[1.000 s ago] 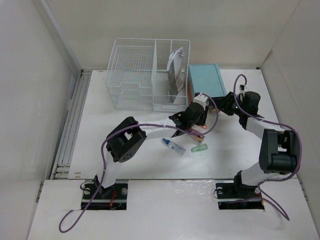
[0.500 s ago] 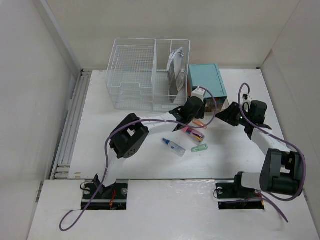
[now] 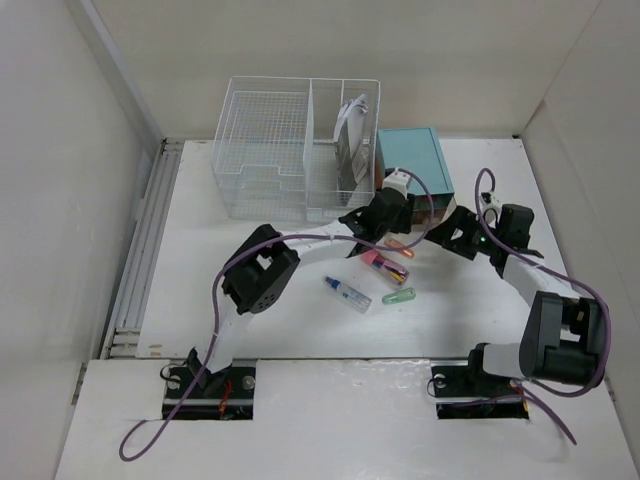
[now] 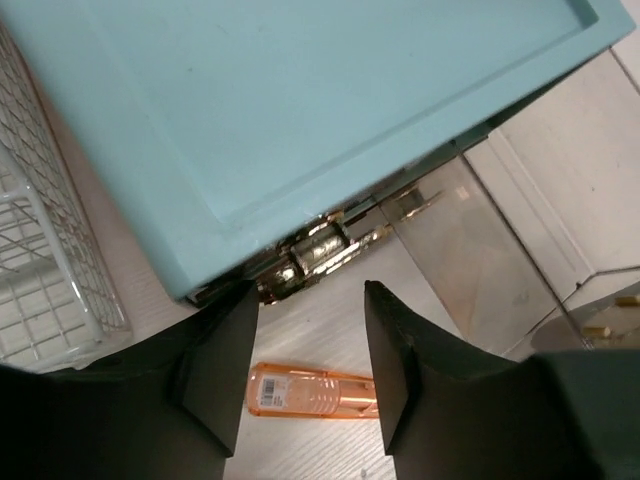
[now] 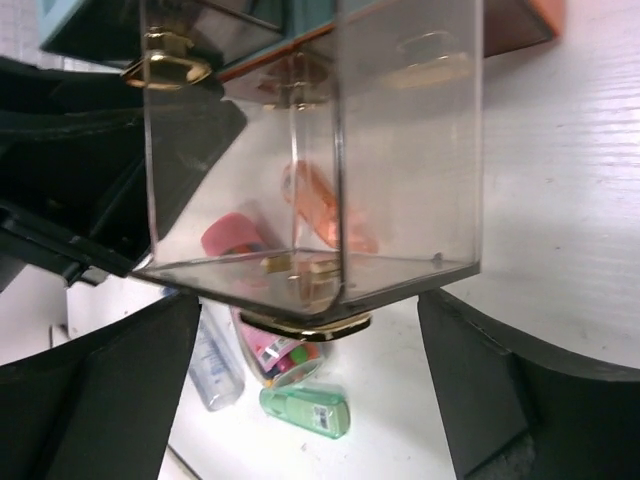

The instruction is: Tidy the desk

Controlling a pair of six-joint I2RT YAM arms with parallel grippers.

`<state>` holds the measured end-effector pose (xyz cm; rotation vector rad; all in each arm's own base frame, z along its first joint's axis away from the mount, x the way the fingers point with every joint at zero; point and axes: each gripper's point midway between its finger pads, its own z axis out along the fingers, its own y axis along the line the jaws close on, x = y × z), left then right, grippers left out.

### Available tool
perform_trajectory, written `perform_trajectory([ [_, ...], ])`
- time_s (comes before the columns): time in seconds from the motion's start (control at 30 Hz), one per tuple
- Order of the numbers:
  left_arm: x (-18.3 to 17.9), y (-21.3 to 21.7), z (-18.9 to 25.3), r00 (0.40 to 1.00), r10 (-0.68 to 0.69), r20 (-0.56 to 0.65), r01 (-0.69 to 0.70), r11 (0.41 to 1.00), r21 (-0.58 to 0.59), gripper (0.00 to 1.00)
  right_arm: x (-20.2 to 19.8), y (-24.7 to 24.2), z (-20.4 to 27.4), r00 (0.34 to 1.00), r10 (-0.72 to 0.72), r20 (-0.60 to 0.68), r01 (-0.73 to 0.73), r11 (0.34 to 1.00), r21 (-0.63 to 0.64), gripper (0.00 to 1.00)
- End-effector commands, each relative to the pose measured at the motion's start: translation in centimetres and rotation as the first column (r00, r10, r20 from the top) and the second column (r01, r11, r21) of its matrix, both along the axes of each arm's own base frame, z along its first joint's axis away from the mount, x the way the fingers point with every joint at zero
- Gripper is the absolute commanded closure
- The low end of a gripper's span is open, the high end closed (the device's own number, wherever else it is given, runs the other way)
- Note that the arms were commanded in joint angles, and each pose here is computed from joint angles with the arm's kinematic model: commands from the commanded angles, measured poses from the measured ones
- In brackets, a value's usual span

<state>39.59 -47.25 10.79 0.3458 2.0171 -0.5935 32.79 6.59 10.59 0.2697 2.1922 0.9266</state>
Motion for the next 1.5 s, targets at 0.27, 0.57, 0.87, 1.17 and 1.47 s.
perform_trajectory([
  [0.27, -5.1, 2.3, 6.5, 0.995, -0.018, 0.100, 0.023, 0.999, -0.045, 0.47, -3.2, 1.7, 5.8, 0.982, 0.123, 0.145, -0.124, 0.992, 0.000, 0.09],
  [0.57, -12.7, 7.9, 9.9, 0.995, 0.081, 0.062, -0.078, 0.996, -0.053, 0.55, -4.9, 2.7, 9.2, 0.931, 0.255, 0.262, -0.223, 0.964, -0.143, 0.78],
  [0.87, -20.0, 16.9, 4.2, 0.955, 0.257, -0.150, -0.273, 0.957, -0.096, 0.73, -4.4, 10.0, 9.5, 0.768, 0.602, 0.219, -0.468, 0.761, -0.450, 0.45],
  [1.17, -22.9, 19.8, 4.2, 0.940, 0.270, -0.211, -0.309, 0.933, -0.184, 0.56, -2.3, 14.8, 3.0, 0.692, 0.719, -0.064, -0.507, 0.421, -0.753, 0.25],
  [1.47, -23.9, 20.1, 3.6, 0.941, 0.253, -0.224, -0.294, 0.940, -0.175, 0.48, -0.7, 14.8, -1.3, 0.715, 0.668, -0.209, -0.498, 0.276, -0.822, 0.22],
])
